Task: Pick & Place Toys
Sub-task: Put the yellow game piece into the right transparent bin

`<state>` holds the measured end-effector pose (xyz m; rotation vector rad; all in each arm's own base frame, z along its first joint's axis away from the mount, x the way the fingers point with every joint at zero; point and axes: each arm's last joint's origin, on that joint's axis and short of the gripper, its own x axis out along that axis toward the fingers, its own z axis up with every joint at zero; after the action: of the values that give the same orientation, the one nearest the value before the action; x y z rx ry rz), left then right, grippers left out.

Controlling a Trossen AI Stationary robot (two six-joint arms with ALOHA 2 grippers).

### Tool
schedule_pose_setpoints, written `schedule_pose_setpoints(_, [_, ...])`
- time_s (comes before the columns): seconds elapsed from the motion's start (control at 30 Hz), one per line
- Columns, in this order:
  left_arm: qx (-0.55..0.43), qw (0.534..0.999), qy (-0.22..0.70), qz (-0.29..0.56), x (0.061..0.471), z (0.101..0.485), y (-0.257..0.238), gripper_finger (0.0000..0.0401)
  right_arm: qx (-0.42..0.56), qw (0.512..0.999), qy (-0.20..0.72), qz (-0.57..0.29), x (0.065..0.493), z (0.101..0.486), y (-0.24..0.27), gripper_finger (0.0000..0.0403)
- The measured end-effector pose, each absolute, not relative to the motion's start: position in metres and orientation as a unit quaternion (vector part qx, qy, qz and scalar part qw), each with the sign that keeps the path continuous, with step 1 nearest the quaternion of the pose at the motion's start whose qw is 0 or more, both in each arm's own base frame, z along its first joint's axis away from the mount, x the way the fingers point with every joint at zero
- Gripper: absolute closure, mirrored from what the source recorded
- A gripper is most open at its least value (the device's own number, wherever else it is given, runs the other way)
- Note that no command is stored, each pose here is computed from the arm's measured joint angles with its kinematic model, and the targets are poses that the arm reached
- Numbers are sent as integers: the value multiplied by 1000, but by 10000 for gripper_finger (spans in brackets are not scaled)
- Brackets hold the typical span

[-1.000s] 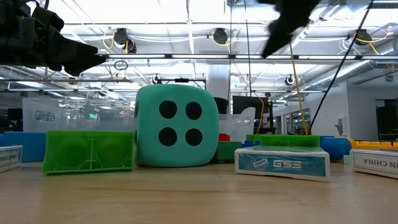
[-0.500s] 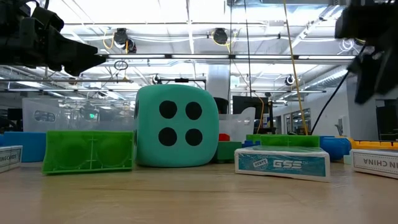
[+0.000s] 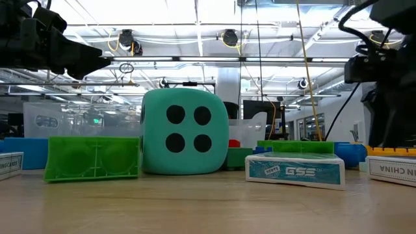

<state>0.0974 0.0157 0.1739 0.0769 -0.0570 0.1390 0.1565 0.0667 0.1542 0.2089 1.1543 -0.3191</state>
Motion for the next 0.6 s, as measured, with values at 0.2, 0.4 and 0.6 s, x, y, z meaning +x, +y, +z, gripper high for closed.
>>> schedule_pose_setpoints(0.2, [38,996,-28,69,97,174,16,127,31,806,553,-210,153,154,48,172])
schedule_pose_setpoints(0.4, [38,996,-29,69,97,174,16,128,4,786,555,-273,151,154,30,172])
schedule_pose_setpoints(0.6, [38,996,-28,69,97,174,16,127,111,772,550,-300,158,164,26,172])
